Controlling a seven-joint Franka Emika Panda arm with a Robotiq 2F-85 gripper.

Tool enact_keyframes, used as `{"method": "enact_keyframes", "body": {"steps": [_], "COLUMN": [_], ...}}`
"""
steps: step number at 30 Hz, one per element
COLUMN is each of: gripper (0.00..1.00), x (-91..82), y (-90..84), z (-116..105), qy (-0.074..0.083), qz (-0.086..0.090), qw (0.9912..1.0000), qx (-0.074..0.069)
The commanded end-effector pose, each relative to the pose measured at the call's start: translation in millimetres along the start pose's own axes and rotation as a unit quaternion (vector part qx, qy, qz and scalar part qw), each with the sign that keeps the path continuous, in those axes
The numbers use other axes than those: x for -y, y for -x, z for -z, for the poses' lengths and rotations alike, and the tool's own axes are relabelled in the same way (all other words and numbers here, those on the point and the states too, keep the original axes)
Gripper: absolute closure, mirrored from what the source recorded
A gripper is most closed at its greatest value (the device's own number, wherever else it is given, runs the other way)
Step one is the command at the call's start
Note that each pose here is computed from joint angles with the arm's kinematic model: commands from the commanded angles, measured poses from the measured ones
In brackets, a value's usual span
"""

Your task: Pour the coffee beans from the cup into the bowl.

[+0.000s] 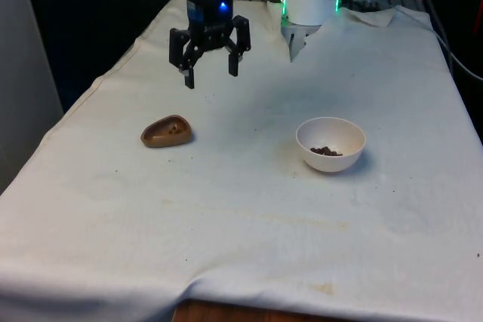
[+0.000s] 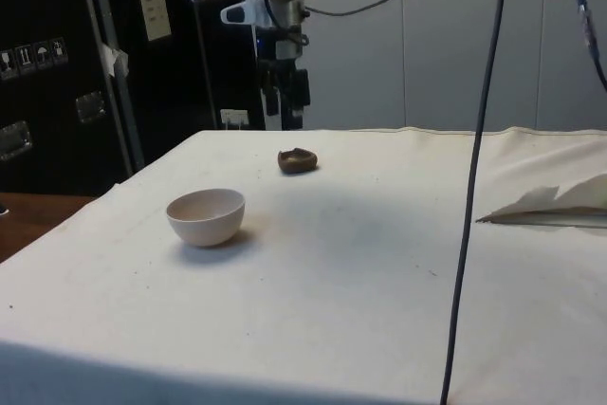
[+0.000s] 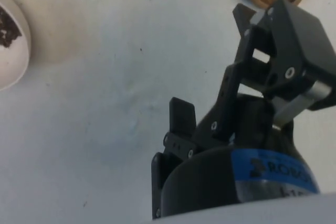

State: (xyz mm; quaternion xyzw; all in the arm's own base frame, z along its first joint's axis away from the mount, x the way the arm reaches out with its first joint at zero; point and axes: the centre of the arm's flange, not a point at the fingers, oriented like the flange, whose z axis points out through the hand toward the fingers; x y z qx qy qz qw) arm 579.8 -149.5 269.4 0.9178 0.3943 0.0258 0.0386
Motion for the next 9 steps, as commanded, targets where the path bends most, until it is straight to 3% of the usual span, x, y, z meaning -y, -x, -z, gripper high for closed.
{"method": "enact_keyframes", "body": {"steps": [1,9], "gripper": [0.00,0.00], "x": [2.6,7.0], "y": [-4.0,-11.8], "z": [4.2,9.9], "qy": [-0.002,-0.011], "qz": [0.001,0.004], "qw": [0.99996,0.99991], "qx": [0.008,0.006]}}
